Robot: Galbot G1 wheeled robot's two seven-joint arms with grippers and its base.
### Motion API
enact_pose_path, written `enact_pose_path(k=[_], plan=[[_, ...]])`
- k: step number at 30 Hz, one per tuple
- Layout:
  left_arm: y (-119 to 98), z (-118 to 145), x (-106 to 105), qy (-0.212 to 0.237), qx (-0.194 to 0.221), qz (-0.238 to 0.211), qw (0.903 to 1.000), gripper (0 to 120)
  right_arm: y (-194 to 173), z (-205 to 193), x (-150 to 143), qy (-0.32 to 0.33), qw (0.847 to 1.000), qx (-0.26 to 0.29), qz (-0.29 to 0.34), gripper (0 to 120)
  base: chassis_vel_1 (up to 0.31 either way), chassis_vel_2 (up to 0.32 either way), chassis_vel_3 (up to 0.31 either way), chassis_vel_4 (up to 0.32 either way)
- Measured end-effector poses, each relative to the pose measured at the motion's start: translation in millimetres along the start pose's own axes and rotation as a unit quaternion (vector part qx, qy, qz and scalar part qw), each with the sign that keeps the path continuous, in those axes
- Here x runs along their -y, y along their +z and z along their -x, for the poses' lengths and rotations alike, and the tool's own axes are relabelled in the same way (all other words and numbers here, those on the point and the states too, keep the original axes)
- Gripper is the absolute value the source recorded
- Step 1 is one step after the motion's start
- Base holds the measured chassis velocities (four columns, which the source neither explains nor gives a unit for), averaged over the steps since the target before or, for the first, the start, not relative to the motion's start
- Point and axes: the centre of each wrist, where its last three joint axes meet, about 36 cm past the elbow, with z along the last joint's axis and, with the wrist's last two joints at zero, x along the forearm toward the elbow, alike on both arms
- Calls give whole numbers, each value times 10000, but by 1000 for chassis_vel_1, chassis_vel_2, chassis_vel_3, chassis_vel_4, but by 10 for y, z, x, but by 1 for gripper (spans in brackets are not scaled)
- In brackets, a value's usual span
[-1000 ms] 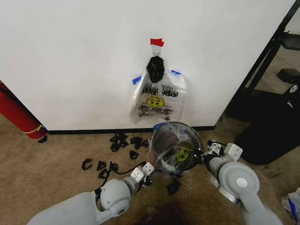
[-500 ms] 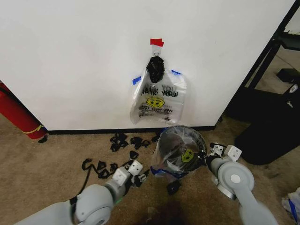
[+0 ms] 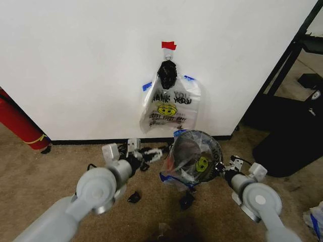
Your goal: Pick up the garbage bag from the wall and place it over the trash bin.
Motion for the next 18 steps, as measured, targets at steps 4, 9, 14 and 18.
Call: enact_pose_path(k=[4, 9, 14, 18], plan=[[-25, 17, 54, 351, -10, -547, 9979, 100, 71, 4, 79, -59, 9998, 172, -116, 0, 0, 0, 0, 0], [-35, 101, 24, 423, 39, -657, 9969, 100, 105, -8, 93, -104, 9997, 192, -149, 0, 0, 0, 0, 0], [-77, 377, -44, 394, 38, -780, 9962, 97, 188, -73, 43, -249, 9989, 259, -286, 0, 0, 0, 0, 0], [-126, 562, -63, 447, -65, -736, 9963, 93, 184, -147, -31, -341, 9985, 283, -323, 0, 0, 0, 0, 0]])
